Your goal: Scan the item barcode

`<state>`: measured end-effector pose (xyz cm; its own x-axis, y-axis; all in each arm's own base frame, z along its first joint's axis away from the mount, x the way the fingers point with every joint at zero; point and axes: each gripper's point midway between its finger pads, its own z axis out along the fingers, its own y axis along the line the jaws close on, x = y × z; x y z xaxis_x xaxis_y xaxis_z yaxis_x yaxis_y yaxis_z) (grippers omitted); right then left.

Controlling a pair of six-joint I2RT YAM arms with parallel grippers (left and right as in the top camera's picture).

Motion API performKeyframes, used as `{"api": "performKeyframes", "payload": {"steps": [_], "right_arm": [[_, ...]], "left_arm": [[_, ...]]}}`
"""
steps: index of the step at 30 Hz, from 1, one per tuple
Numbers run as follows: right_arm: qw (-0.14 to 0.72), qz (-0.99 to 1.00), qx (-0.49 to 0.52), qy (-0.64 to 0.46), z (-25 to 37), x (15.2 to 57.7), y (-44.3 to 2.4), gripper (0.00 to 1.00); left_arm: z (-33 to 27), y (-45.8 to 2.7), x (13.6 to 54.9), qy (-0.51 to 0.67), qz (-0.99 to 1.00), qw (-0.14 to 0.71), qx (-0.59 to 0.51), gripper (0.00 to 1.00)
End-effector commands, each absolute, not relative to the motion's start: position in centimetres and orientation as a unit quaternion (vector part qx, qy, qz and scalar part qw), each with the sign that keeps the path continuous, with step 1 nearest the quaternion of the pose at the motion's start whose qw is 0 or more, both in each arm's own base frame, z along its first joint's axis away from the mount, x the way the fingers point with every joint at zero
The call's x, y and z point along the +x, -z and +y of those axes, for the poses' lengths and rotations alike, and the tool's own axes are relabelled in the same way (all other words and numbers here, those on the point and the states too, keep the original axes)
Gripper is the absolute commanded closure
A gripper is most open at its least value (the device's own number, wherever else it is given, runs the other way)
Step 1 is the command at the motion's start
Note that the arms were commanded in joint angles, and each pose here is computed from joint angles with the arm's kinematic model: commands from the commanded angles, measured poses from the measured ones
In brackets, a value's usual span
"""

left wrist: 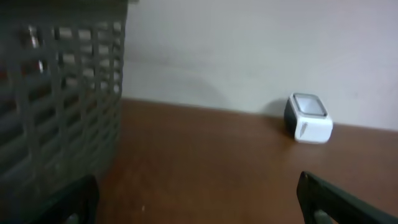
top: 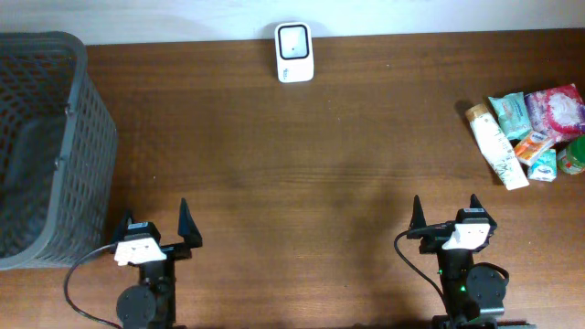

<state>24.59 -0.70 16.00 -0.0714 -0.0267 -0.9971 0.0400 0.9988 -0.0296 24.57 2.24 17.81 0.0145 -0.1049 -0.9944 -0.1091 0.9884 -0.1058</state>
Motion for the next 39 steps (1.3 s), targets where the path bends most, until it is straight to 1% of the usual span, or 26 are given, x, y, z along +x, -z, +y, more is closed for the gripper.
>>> {"api": "performKeyframes", "payload": {"steps": [1, 5, 7, 21, 24, 29, 31, 39], "right_arm": [[0.679, 0.733, 0.012, 0.028, -1.0, 24.6, -15.6, 0.02], [0.679, 0.733, 0.012, 0.028, -1.0, 24.6, -15.6, 0.01], [0.679, 0.733, 0.012, 0.028, -1.0, 24.6, -15.6, 0.01], [0.679, 0.733, 0.012, 0.028, -1.0, 24.6, -15.6, 0.02], [0.679, 0.733, 0.012, 0.028, -1.0, 24.6, -15.6, 0.01], [0.679, 0.733, 0.012, 0.028, -1.0, 24.6, -15.6, 0.01], [0.679, 0.733, 0.012, 0.028, -1.0, 24.6, -15.6, 0.01], [0.679, 0.733, 0.012, 0.028, -1.0, 24.6, -15.6, 0.01]], "left_arm": [[2.3, -16.0, 24.5, 0.001, 0.724, 0.684, -0.085, 0.01], [1.7, -15.6, 24.5, 0.004, 0.732, 0.678, -0.065, 0.01], [0.7, -15.6, 24.6, 0.004, 0.735, 0.678, -0.029, 0.01], [0.6, -15.5, 24.6, 0.0, 0.736, 0.677, -0.02, 0.01], [0.7, -15.5, 24.6, -0.024, 0.736, 0.676, 0.004, 0.01], [0.8, -15.5, 24.6, -0.025, 0.737, 0.676, 0.001, 0.01], [0.9, -15.5, 24.6, -0.006, 0.736, 0.676, -0.025, 0.01], [0.8, -15.6, 24.6, -0.011, 0.735, 0.678, -0.016, 0.01]]}}
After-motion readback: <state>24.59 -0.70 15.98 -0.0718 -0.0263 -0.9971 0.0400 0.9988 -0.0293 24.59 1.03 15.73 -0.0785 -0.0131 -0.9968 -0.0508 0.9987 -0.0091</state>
